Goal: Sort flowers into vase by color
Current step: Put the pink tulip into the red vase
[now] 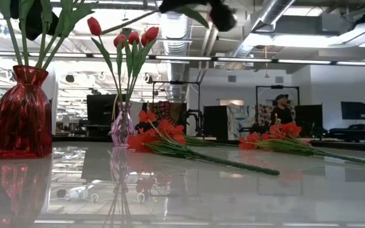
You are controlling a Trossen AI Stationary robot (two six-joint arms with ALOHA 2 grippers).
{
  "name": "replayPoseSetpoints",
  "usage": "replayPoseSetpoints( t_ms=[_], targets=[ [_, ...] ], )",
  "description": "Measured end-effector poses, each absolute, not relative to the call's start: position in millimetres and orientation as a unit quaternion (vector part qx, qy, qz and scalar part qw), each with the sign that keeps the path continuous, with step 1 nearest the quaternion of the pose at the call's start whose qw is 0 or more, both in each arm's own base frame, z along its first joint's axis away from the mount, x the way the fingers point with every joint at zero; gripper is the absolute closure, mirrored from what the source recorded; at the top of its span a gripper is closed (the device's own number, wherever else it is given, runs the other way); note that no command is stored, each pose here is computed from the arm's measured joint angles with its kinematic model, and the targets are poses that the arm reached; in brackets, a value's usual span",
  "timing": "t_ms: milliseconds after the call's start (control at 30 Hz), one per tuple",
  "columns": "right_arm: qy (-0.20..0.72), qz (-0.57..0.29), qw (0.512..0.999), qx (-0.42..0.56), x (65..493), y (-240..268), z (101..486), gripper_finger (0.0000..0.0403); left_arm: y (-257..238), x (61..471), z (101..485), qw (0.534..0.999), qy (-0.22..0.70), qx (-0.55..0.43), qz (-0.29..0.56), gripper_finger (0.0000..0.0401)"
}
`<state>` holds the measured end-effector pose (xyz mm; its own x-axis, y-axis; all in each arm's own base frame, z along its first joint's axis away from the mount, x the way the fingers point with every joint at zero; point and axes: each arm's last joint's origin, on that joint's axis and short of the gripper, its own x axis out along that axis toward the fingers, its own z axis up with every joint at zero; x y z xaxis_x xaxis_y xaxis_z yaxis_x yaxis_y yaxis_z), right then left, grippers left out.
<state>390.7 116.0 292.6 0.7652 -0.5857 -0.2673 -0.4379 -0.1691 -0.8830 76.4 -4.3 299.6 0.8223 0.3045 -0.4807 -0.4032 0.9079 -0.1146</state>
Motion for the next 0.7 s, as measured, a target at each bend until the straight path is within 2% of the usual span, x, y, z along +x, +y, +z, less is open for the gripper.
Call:
replayPoseSetpoints(
  t_ms=[200,367,700],
  targets=[
    [0.298,-0.059,0.45,-0.84,409,110,296,0.0385,-4,76,299,0.948,0.235,-0.104,0.188,0.0278],
    [0.253,-0.054,0.388,-0.885,421,110,294,0.0385,-4,76,299,0.948,0.236,-0.106,0.185,0.0278],
    [0.194,-0.076,0.342,-0.916,438,127,282,0.0385,-4,76,299,0.947,0.236,-0.097,0.196,0.0278]
  ],
)
